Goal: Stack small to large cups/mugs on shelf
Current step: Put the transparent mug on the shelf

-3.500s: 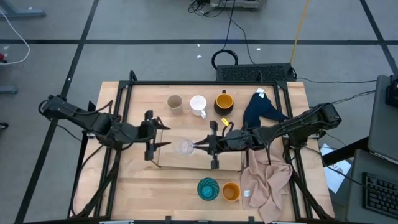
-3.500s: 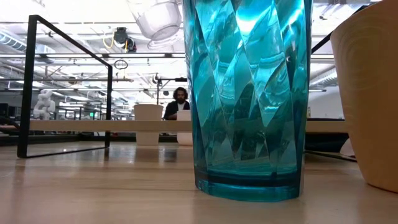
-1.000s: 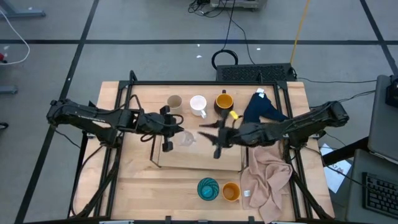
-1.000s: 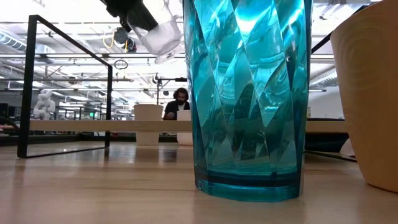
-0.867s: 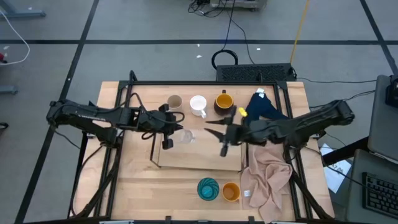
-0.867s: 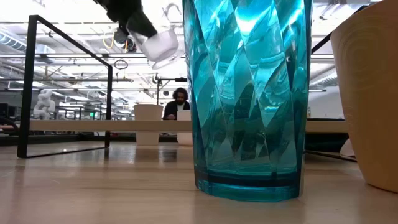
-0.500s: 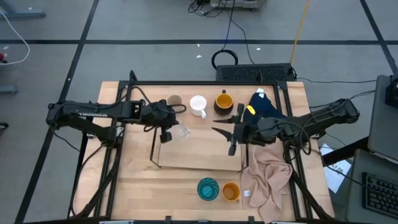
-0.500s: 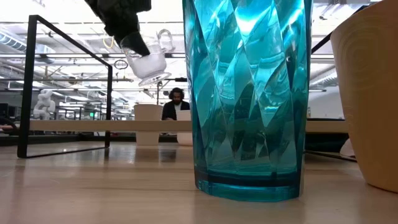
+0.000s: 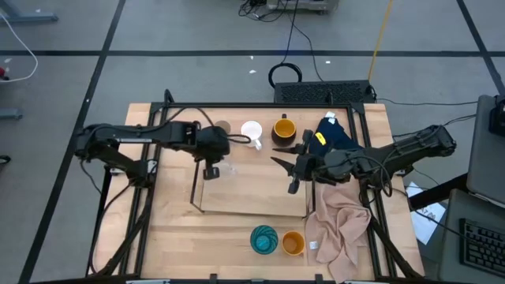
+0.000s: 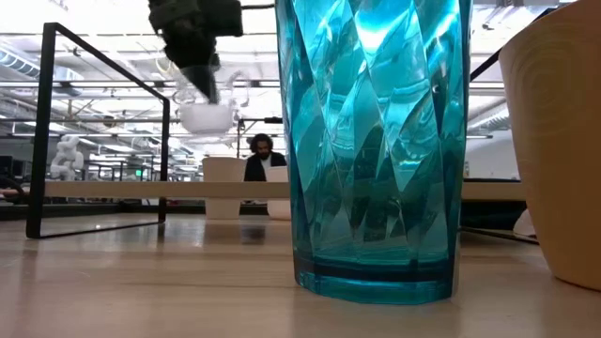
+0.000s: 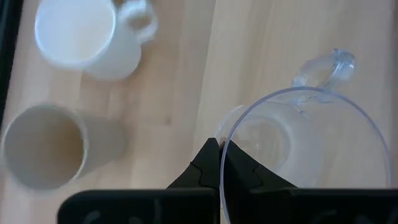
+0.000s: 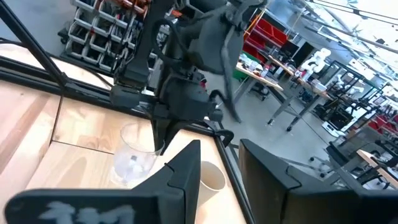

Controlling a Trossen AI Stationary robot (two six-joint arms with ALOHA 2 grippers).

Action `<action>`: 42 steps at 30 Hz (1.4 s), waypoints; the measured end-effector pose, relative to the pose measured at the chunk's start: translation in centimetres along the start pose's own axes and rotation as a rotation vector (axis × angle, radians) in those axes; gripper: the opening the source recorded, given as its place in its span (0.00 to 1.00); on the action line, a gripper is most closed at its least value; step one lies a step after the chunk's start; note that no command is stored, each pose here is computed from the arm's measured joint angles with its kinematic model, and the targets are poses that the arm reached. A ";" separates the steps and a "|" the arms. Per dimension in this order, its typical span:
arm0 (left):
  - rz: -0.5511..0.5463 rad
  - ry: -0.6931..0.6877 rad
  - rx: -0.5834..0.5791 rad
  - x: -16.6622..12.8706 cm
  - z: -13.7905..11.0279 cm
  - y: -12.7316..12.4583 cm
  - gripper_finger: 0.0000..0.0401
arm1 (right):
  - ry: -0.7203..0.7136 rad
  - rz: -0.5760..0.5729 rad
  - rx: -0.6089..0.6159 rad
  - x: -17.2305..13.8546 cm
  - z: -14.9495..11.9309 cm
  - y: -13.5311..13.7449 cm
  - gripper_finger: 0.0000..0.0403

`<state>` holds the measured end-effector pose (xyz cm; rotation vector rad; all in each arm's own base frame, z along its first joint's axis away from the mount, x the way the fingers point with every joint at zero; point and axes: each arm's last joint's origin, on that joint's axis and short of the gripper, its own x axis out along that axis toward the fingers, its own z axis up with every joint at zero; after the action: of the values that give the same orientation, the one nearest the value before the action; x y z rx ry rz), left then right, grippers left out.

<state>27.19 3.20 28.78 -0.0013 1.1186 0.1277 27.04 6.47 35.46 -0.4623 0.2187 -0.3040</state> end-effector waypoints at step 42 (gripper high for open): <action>-0.092 0.123 0.151 4.1 0.7 1.1 0.00 | 0.037 0.034 -0.027 -0.2 -0.4 0.5 0.25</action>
<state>29.49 4.74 25.44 0.0750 1.2468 -0.0396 26.84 6.84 34.93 -0.4793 0.2666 -0.2768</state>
